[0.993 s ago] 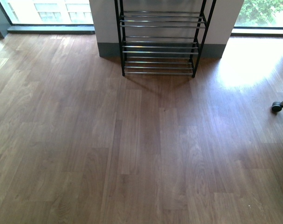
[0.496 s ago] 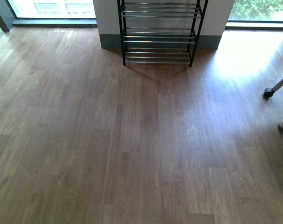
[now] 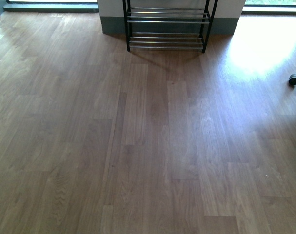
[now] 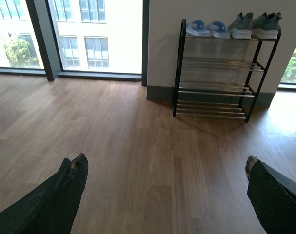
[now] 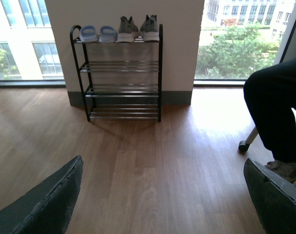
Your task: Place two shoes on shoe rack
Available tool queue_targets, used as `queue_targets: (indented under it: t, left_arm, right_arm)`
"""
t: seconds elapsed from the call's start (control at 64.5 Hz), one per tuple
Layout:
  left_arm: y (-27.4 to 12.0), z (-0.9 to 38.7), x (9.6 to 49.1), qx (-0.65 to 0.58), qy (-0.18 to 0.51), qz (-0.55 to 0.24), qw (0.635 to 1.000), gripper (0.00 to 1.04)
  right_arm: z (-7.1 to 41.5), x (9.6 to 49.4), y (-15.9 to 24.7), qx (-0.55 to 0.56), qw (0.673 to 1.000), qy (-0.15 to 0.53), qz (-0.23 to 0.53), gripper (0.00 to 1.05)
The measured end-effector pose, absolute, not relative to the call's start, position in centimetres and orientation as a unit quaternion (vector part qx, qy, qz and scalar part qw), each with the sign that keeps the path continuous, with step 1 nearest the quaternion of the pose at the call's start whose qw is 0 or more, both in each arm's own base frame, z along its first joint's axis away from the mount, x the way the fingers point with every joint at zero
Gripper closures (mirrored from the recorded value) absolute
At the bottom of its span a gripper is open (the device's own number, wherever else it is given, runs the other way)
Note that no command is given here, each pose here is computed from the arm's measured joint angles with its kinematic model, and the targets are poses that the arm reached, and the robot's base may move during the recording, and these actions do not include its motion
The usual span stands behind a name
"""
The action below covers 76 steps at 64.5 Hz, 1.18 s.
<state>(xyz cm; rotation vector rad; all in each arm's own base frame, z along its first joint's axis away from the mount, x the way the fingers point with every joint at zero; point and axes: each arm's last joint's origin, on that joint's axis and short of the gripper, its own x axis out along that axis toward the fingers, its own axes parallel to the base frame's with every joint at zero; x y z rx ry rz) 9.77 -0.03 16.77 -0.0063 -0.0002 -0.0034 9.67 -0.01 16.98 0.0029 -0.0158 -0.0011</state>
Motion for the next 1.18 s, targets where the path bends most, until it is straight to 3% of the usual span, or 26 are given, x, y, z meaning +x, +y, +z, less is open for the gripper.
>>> queue_targets:
  t: [1.179]
  left_arm:
    - [-0.03, 16.77, 9.77, -0.003, 0.0, -0.002, 1.0, 0.09]
  right_arm:
    - [16.98, 9.67, -0.01, 0.002, 1.0, -0.008, -0.001, 0.09]
